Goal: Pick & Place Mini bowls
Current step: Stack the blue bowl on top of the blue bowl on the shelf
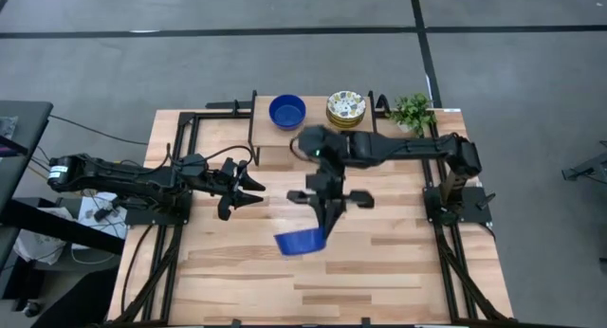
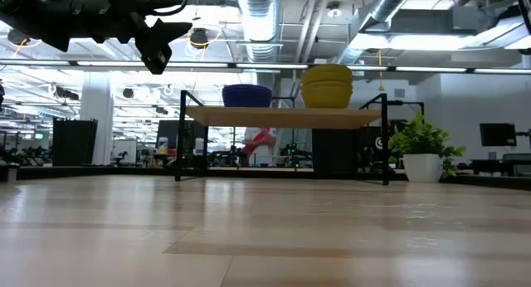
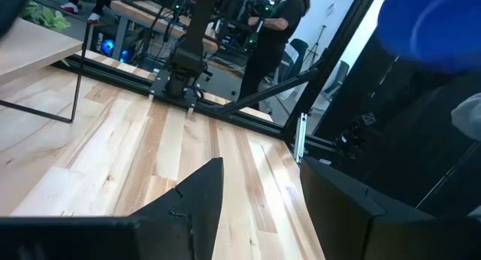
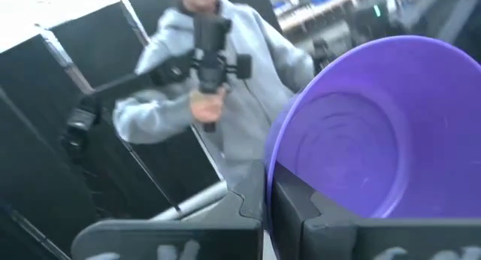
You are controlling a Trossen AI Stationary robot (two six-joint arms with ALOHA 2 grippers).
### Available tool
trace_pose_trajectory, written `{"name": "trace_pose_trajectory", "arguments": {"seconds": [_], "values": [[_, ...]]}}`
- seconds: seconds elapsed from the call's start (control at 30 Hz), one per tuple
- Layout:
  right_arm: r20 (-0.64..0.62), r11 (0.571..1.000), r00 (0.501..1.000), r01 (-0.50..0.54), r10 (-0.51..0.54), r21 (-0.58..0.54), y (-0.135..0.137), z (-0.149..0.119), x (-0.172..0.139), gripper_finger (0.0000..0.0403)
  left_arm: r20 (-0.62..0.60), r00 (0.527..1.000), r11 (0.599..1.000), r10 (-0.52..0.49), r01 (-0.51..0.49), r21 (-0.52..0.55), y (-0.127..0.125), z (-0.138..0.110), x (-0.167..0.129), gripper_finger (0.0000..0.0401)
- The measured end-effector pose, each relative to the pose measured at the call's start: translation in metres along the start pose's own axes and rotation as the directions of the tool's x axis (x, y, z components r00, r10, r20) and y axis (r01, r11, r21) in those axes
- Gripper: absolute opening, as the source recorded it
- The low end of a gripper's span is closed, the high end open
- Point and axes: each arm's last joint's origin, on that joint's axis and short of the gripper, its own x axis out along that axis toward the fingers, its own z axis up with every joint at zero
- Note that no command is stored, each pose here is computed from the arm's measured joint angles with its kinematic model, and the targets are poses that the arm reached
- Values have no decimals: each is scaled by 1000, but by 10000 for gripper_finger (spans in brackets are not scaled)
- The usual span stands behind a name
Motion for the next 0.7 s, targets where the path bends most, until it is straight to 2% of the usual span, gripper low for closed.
{"name": "trace_pose_trajectory", "arguments": {"seconds": [0.1,0.2,0.33,0.43,0.57,0.63,0.7], "values": [[26,999,999,-25,26,-39,1,12,-12,0,0,1000,1000,0,0,0,0,0,0,176],[39,999,999,-6,7,-33,1,19,-22,0,0,1000,1000,0,0,0,0,0,0,175],[66,991,989,134,-133,1,-2,24,-42,0,0,1000,1000,0,0,0,0,0,0,177],[100,957,952,290,-288,-9,-2,30,-65,0,0,1000,1000,0,0,0,0,0,0,176],[146,867,865,493,-480,-73,2,42,-99,0,0,1000,1000,0,0,0,0,0,0,175],[156,790,796,602,-584,-117,6,46,-114,0,0,1000,1000,0,0,0,0,0,0,176],[145,681,701,713,-699,-166,11,50,-126,0,0,1000,1000,0,0,0,0,0,0,177]]}}
